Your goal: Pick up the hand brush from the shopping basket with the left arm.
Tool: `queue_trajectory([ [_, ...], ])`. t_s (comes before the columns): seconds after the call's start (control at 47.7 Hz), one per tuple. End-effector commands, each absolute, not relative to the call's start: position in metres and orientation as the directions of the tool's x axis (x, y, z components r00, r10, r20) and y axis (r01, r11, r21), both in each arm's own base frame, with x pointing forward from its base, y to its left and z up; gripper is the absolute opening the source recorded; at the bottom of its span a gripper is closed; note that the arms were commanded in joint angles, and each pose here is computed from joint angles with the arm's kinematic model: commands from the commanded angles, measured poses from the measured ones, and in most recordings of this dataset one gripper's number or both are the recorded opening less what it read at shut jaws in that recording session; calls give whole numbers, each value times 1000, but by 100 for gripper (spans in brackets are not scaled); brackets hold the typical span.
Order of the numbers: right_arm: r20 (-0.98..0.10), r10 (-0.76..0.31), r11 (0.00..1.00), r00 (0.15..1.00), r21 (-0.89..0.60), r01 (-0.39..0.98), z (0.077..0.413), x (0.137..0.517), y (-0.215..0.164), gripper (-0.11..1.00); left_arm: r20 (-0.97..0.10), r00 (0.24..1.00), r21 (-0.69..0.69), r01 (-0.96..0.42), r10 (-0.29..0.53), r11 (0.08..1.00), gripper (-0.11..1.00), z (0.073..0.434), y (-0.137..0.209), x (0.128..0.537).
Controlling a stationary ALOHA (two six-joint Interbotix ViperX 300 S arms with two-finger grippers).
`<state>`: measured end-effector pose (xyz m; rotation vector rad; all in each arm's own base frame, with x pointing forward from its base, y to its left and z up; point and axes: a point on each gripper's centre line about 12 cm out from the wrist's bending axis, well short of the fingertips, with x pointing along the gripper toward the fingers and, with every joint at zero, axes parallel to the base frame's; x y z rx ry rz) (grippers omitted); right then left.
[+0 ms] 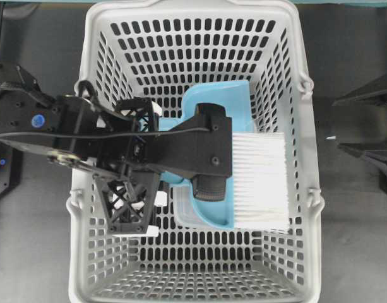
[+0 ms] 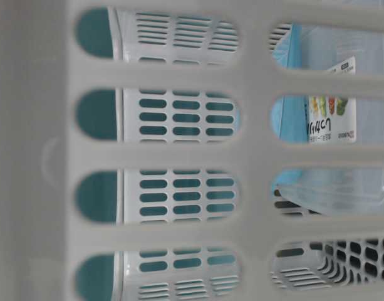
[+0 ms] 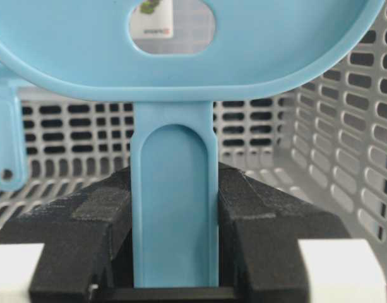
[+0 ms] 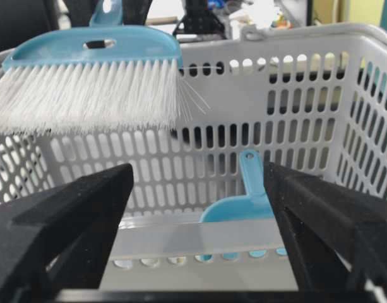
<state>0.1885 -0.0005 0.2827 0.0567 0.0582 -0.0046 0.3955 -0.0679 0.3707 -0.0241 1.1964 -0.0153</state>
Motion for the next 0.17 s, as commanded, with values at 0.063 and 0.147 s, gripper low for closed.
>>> queue_trajectory([
  [0.063, -41, -2, 998, 999, 61, 4, 289, 190, 0, 79, -914, 405, -32, 5, -32, 999, 24, 383, -69, 395],
  [0.147, -41, -2, 998, 999, 61, 4, 289, 190, 0, 79, -909, 414, -32, 12, -34, 999, 24, 382, -69, 397],
])
